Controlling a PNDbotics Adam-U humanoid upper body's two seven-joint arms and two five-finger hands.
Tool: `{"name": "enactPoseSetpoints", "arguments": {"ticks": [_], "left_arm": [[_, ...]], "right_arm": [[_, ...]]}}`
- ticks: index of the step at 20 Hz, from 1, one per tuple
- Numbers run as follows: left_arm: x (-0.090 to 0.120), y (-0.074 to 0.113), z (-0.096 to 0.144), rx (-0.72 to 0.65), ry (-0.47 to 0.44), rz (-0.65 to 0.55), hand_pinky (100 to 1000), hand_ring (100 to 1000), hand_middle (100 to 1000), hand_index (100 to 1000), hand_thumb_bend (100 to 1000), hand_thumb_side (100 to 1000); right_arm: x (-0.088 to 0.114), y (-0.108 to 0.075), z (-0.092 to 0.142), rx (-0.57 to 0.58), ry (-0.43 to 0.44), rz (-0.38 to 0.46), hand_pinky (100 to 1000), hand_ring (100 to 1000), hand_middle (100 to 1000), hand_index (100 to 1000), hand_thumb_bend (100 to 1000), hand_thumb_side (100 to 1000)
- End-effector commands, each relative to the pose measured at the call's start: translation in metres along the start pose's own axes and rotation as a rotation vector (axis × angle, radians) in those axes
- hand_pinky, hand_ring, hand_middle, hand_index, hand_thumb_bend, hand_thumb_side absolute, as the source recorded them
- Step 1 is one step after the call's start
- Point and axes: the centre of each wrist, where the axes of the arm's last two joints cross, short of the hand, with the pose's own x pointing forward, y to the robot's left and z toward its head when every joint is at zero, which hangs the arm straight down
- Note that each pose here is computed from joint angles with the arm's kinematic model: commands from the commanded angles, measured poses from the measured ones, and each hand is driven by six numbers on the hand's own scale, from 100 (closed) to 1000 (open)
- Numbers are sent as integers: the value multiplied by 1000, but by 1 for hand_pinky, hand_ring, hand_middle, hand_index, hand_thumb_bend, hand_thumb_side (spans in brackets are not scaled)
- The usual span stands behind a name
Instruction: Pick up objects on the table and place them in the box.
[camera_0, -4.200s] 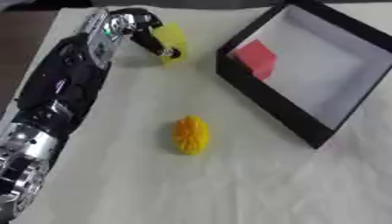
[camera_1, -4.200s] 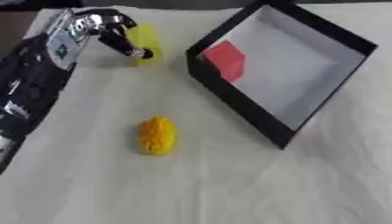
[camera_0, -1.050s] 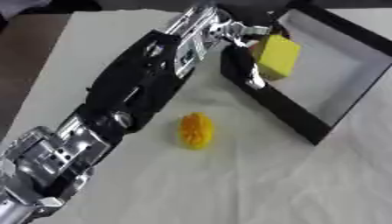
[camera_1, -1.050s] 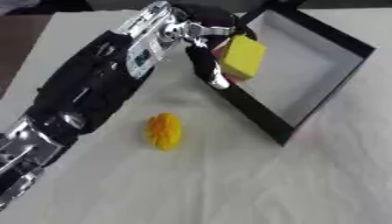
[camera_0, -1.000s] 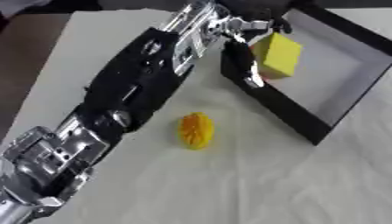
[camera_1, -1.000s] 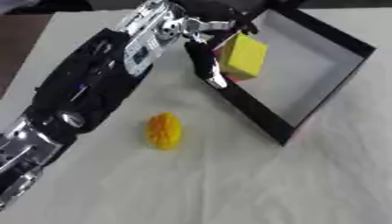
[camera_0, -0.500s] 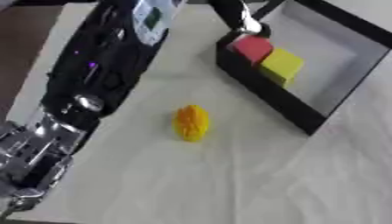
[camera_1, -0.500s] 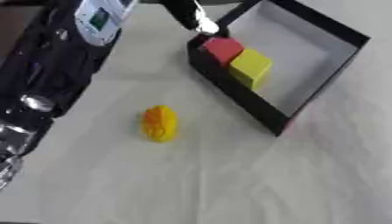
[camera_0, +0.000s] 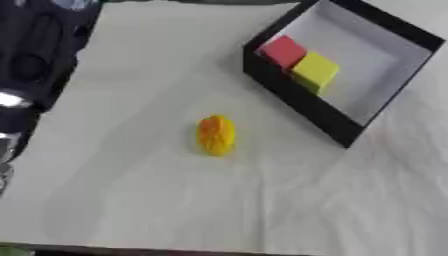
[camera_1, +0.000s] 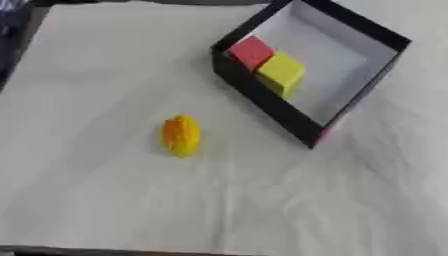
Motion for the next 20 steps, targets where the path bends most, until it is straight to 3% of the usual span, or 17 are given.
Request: {"name": "enactPoseSetpoints", "arguments": {"ticks": [1, 9, 14, 20], "left_arm": [[3, 5, 22, -16, 0, -29, 819, 798, 810, 899, 452, 438], [13, -26, 80, -234, 21, 35, 814, 793, 809, 892, 464, 594], [23, -26, 109, -371, 51, 76, 808, 784, 811, 890, 469, 635], [22, -31, 123, -513, 94, 189, 807, 769, 817, 903, 479, 687]], "right_arm": [[8, -3, -5, 16, -37, 31, 971, 882, 841, 891, 100, 558], [5, -4, -1, 8, -33, 45, 971, 883, 841, 892, 100, 556], [4, -2, 1, 9, -31, 43, 971, 883, 841, 891, 100, 554], [2, -1, 3, 9, -29, 41, 972, 883, 842, 891, 100, 553]]}}
